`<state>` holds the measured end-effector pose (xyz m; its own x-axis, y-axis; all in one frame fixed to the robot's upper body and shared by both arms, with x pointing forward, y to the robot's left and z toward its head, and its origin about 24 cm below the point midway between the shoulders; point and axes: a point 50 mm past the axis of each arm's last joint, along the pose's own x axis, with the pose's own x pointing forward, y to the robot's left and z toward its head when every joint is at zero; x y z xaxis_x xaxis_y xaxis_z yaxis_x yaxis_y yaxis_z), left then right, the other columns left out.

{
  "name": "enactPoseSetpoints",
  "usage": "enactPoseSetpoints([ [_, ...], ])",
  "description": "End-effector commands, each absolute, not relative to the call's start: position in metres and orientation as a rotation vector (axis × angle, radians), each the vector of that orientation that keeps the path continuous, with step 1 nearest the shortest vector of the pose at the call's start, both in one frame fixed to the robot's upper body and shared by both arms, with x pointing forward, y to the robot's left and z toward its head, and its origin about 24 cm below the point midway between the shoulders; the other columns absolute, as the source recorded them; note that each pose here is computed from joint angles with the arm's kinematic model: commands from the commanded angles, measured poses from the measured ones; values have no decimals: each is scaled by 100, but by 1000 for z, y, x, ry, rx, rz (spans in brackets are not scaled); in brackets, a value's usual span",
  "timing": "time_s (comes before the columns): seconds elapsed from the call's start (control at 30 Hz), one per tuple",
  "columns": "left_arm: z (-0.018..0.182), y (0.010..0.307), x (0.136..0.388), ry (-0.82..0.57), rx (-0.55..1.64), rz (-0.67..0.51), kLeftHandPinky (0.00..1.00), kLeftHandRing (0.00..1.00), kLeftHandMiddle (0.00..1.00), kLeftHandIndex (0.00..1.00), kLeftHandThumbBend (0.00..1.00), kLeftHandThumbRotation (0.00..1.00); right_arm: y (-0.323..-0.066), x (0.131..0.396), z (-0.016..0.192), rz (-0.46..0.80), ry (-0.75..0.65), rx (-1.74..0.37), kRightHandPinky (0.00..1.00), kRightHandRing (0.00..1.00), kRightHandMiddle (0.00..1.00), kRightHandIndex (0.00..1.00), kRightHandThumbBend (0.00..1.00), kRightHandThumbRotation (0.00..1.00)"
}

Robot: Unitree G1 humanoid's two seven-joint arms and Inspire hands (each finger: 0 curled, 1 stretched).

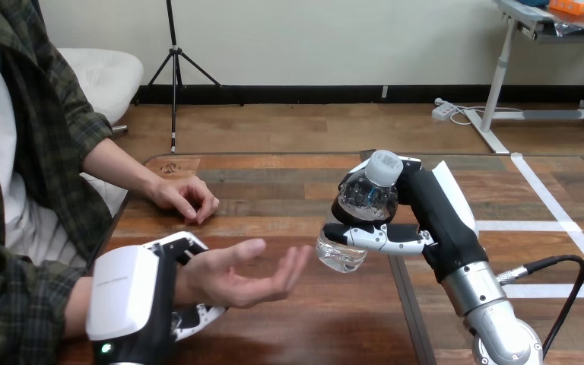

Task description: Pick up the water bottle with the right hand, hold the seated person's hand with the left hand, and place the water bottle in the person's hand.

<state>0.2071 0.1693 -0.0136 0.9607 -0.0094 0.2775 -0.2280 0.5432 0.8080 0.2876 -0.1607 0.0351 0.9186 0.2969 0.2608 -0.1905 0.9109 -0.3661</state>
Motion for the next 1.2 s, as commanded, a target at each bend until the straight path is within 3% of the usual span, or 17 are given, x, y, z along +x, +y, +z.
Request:
enactPoseSetpoints([
  [0.0,3,139,212,-377,867,86,26,33,39,44,72,0,-155,305,75,223,-481,-316,35,39,45,46,72,0],
  [1.17,25,113,212,-492,749,70,24,31,37,42,76,0,-155,307,84,239,-526,-315,37,41,47,48,71,0],
])
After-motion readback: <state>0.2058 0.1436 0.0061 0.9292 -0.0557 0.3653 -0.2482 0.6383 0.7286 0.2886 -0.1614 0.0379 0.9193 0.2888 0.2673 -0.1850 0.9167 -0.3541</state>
